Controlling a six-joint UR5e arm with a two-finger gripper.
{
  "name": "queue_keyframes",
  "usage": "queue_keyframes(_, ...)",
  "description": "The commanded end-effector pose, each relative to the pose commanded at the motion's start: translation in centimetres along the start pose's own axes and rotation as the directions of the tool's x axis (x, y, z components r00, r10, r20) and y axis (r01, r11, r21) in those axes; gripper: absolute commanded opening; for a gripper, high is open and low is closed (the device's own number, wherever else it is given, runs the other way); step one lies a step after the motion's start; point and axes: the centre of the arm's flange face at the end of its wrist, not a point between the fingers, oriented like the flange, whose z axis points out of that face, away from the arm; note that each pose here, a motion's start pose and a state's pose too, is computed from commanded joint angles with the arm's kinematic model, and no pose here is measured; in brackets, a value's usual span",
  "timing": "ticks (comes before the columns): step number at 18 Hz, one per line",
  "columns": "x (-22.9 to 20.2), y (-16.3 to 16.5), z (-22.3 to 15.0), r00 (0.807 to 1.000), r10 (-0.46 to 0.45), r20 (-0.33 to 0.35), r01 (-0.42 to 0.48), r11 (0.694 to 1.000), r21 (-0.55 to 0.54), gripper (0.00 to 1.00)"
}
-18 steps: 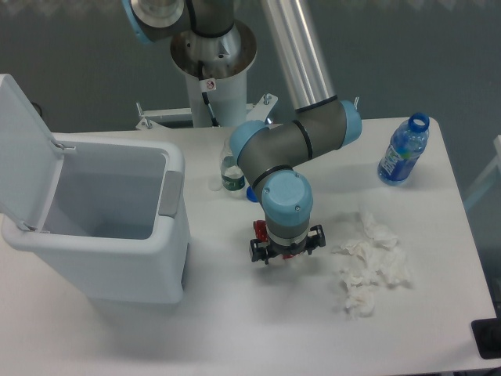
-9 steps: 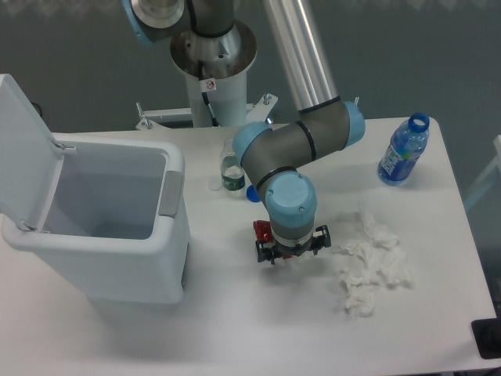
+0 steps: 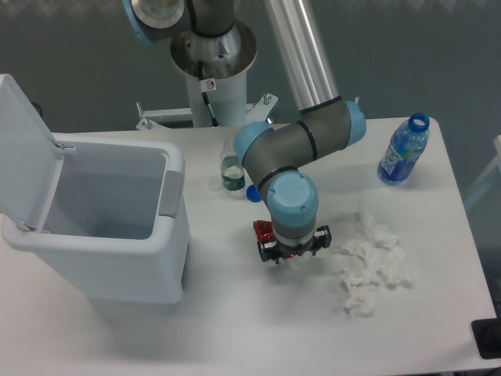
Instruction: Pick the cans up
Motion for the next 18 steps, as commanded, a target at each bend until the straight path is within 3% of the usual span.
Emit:
queue_keyframes(2, 0.0, 0.0, 0.0, 1.0, 0.002, 0.0, -0.002, 1.0, 0.0, 0.67)
queue_keyframes(7, -0.14, -0.02, -0.25, 1.0, 0.001, 0.001, -0.001, 1.0, 0.004, 0.59)
queue_keyframes(18, -0.4, 0.06, -0.89, 1.0, 0.017, 0.004, -0.017, 1.0, 0.013, 0.53)
